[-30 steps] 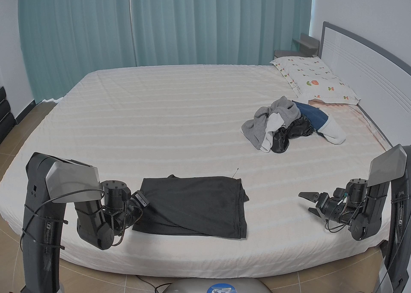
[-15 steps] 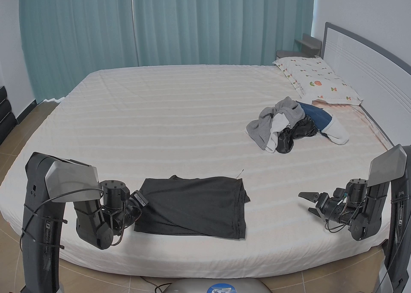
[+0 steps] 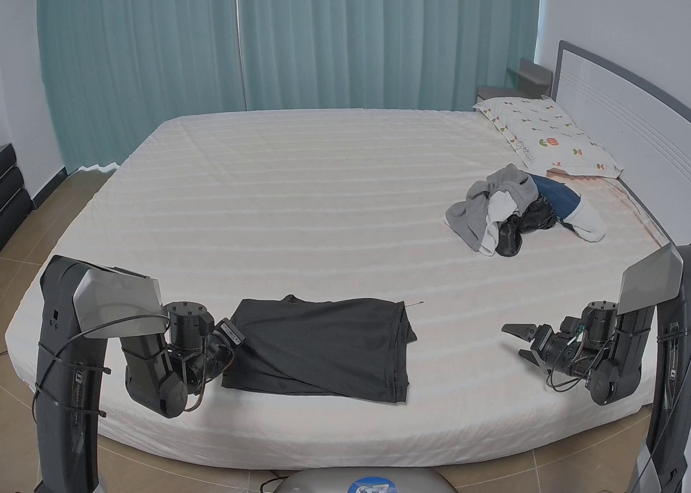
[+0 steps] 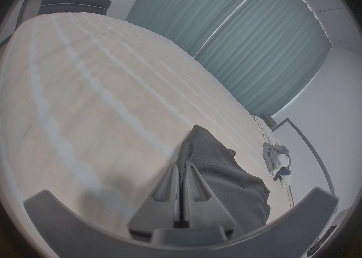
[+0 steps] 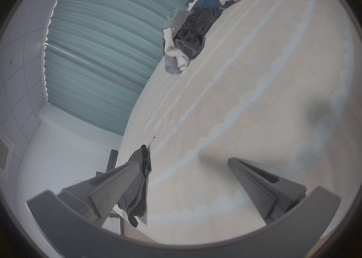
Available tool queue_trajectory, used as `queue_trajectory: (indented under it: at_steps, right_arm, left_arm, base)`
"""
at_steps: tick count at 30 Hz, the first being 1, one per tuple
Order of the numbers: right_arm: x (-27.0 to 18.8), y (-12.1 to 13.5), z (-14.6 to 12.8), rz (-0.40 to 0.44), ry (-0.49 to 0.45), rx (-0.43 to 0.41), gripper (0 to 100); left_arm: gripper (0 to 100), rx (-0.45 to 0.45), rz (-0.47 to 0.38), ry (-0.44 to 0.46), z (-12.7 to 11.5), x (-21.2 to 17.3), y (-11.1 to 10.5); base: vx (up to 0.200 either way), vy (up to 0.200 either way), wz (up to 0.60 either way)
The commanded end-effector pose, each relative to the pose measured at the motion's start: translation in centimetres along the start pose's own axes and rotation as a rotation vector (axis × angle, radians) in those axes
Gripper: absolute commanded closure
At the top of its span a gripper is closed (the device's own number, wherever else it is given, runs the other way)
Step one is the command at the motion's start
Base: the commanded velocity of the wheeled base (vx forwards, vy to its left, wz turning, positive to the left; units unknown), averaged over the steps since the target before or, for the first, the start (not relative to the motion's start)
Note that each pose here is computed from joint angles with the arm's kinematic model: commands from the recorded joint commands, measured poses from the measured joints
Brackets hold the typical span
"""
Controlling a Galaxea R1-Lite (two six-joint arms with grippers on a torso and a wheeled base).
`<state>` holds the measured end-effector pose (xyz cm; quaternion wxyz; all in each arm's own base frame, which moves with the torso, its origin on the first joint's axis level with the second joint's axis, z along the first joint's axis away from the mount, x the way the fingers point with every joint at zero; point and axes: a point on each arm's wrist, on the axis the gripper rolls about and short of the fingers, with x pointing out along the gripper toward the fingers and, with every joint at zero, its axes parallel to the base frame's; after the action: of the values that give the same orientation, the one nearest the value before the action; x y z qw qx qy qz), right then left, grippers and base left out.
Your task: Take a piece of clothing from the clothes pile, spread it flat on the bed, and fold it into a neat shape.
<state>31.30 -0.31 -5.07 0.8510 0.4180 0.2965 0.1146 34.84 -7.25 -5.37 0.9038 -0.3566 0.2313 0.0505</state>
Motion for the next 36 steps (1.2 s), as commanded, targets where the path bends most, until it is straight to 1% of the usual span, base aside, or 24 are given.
queue_trajectory:
  at_steps: [1,15,31,36]
  right_arm:
    - [0.0,0.0,0.0,0.005,-0.005,-0.004,0]
    - [0.0,0.0,0.0,0.005,-0.004,-0.005,0]
    - [0.0,0.0,0.0,0.005,-0.004,-0.005,0]
    - [0.0,0.0,0.0,0.005,-0.004,-0.005,0]
  left_arm:
    - [100,-0.003,0.002,-0.005,0.2,0.0,0.0]
    - [100,-0.008,0.032,0.004,0.2,-0.4,0.9]
    - [100,-0.002,0.041,0.023,-0.2,-0.8,1.0]
    - [100,-0.002,0.038,0.028,-0.2,-1.1,0.9]
  base:
    - [0.0,0.2,0.0]
    - [0.0,0.2,0.0]
    - [0.0,0.2,0.0]
    - [0.0,0.0,0.0]
